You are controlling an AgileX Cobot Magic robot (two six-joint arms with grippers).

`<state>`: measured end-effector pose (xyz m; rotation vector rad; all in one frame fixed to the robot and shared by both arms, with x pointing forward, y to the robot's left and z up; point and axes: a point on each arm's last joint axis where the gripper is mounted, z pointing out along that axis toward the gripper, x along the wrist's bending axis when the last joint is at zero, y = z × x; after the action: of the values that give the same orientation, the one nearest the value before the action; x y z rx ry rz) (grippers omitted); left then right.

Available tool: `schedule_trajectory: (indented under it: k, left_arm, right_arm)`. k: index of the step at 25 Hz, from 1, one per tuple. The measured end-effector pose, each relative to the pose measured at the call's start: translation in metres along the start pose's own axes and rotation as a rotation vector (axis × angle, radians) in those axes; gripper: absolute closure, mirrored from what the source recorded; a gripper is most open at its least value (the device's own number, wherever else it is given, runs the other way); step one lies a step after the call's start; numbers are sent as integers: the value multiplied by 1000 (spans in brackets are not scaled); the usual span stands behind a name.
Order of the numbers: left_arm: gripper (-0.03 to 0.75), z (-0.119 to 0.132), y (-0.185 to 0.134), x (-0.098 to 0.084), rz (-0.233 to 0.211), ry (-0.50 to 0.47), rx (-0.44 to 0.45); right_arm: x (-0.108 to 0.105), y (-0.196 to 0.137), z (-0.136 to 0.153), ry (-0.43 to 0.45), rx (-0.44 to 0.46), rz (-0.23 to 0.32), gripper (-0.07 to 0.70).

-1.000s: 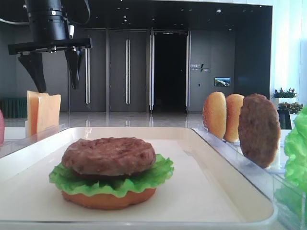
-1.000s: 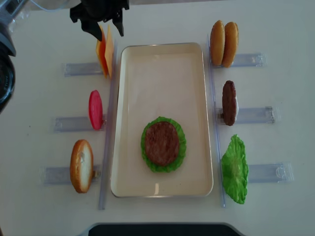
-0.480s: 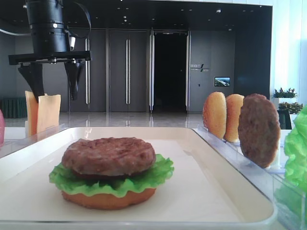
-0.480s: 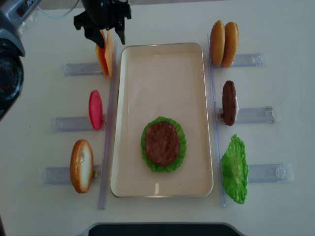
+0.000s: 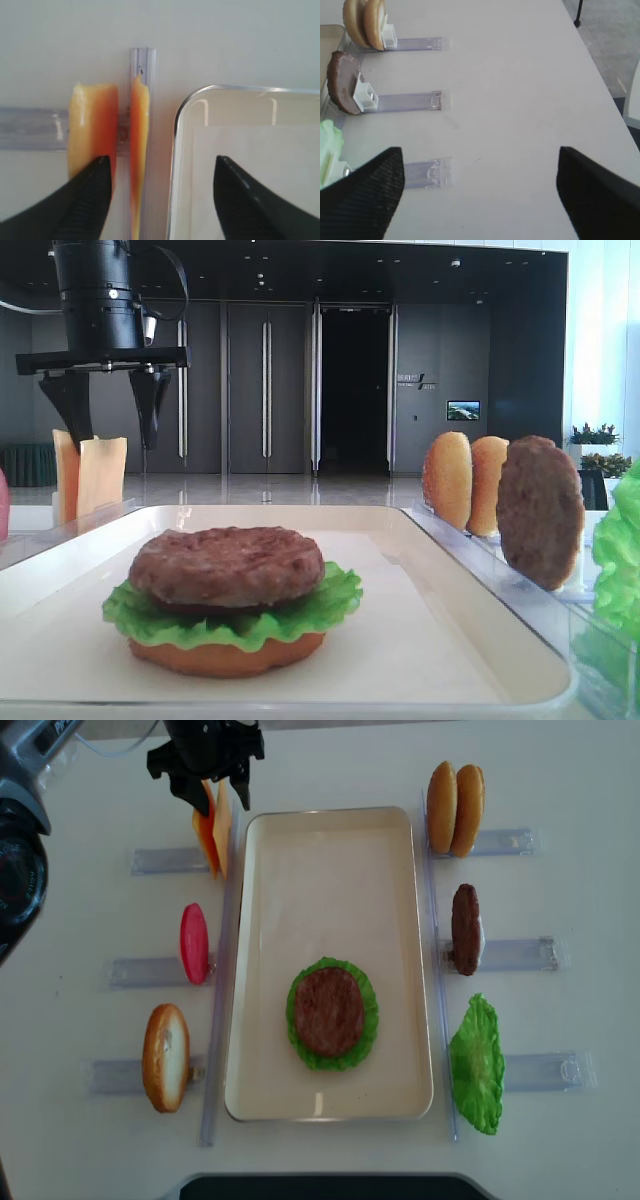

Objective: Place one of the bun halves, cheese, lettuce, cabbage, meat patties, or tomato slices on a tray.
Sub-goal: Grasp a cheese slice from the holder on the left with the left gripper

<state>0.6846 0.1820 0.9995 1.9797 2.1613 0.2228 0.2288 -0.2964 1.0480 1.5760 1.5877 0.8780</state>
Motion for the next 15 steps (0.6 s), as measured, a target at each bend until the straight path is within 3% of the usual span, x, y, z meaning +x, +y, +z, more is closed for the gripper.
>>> schedule_trajectory:
  k: [15]
  left_arm:
    - [253, 11, -3, 1, 4, 22, 43]
  right_arm:
    - [0, 0, 0, 0, 0, 0, 45]
